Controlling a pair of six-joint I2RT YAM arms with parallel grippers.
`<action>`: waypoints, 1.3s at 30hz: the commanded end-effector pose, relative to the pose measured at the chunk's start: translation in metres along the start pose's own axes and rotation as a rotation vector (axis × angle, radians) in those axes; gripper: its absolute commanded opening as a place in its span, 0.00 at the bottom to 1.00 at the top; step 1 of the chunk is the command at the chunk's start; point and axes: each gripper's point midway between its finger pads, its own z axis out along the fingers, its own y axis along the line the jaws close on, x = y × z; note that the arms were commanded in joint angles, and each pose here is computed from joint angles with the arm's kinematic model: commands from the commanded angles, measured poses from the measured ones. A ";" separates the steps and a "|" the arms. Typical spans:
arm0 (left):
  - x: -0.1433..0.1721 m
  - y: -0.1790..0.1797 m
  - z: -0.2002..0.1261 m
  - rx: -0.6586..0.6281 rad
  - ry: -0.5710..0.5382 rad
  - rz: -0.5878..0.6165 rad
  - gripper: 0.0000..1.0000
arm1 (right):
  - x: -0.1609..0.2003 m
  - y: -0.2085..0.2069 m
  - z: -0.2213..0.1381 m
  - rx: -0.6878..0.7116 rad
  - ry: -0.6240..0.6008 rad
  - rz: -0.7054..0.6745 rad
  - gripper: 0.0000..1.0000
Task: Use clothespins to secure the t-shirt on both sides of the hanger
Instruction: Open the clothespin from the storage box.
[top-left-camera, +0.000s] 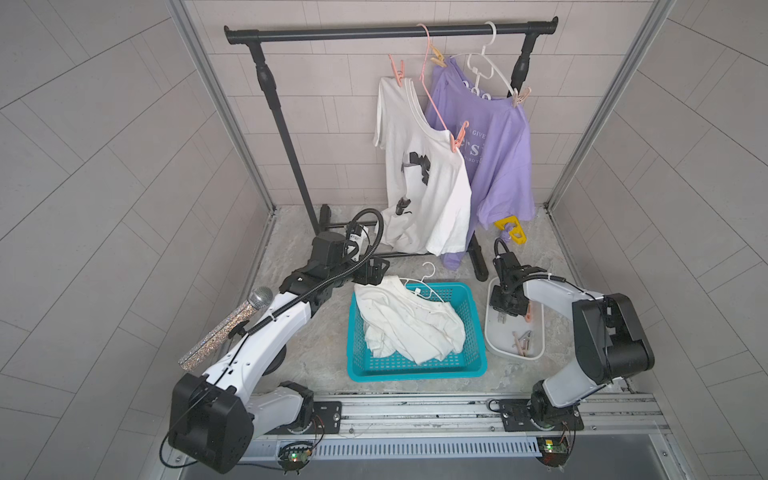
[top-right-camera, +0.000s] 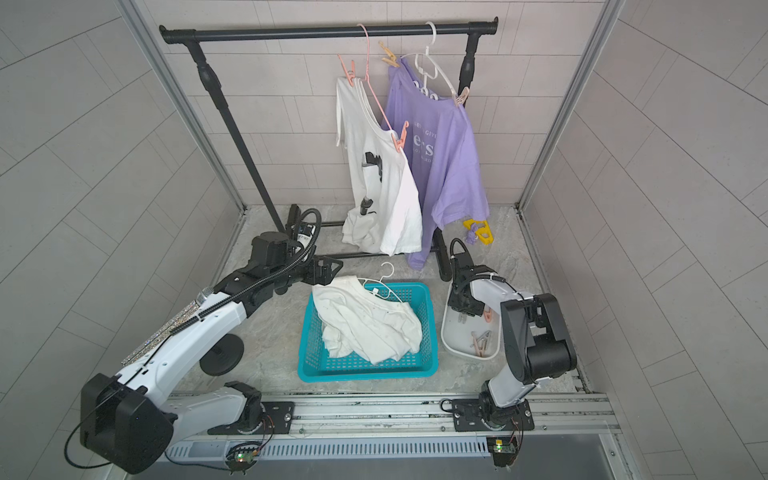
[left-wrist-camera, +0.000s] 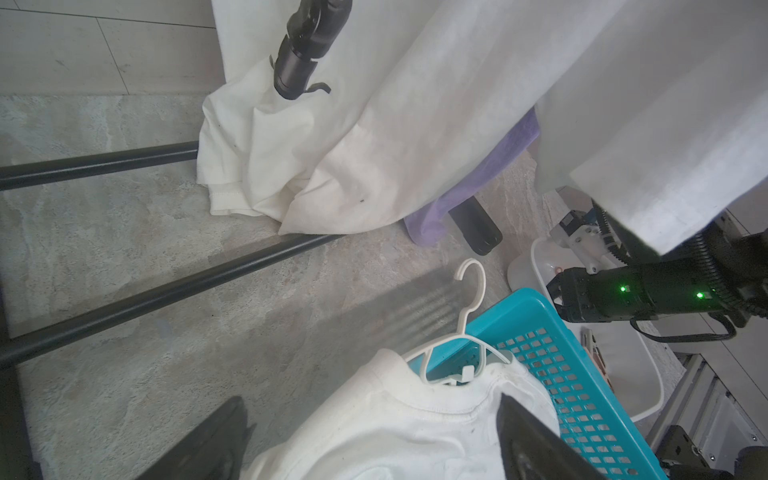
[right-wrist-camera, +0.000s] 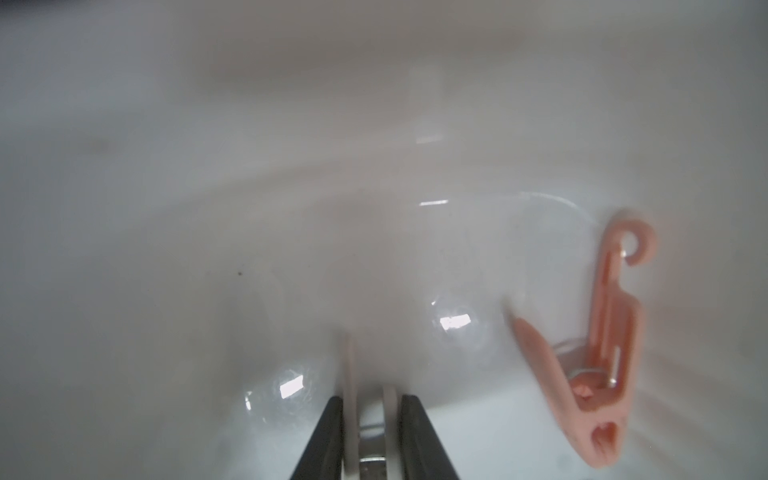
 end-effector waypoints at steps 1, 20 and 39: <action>-0.002 0.000 -0.005 -0.003 -0.019 0.014 0.97 | 0.008 -0.008 0.003 0.032 0.017 0.000 0.16; -0.002 -0.001 -0.005 -0.002 -0.019 0.015 0.97 | 0.003 -0.002 -0.010 -0.024 -0.032 -0.043 0.00; -0.006 -0.033 0.023 0.129 0.075 0.010 0.92 | -0.012 0.016 -0.069 -0.243 -0.262 -0.156 0.00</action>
